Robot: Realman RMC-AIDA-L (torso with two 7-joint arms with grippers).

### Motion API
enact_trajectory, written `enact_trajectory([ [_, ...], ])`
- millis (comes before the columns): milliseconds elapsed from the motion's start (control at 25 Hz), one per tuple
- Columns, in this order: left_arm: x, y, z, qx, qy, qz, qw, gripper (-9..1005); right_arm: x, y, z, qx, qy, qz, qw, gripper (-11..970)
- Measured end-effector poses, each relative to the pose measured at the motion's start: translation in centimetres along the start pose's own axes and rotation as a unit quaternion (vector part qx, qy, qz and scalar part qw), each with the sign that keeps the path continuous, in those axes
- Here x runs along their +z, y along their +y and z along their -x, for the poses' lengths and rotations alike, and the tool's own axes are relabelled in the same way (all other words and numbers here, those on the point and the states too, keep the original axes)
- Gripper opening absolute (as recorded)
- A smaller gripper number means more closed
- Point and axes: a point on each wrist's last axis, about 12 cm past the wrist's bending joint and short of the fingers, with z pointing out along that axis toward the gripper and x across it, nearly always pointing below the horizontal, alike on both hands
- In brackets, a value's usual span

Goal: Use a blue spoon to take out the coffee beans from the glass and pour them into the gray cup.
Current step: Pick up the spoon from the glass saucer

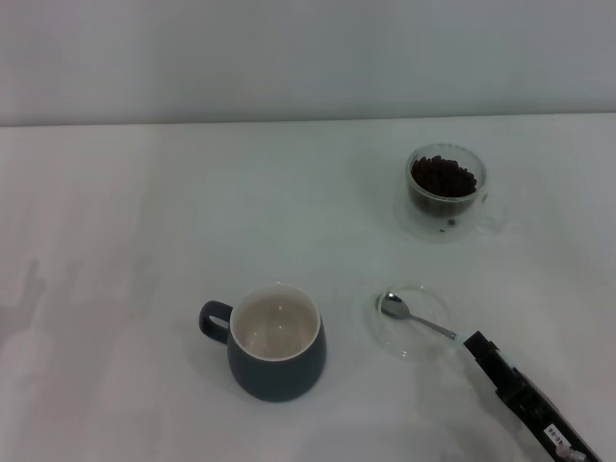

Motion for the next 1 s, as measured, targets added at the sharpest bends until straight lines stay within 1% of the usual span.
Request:
enact_trajectory([
  [360,0.04,-0.02,0.00,0.000,0.000,0.000,1.000,835,-0.02,-0.14,-0.08,0.005,0.005,-0.005,1.000,364],
  [600,0.02,0.00,-0.01,0.000,0.000,0.000,1.000,835,-0.08,-0.14,-0.07,0.005,0.006,-0.003,1.000,288],
  [800,0.01,0.00,-0.01,0.000,0.001,0.000,1.000,835,-0.11,-0.10,-0.06,0.005,0.006,-0.001,1.000,150],
  [1000,0.08,-0.03,0.00,0.000,0.000,0.000,1.000,835,-0.15,-0.05,-0.05,0.006,0.006,0.002,1.000,151],
])
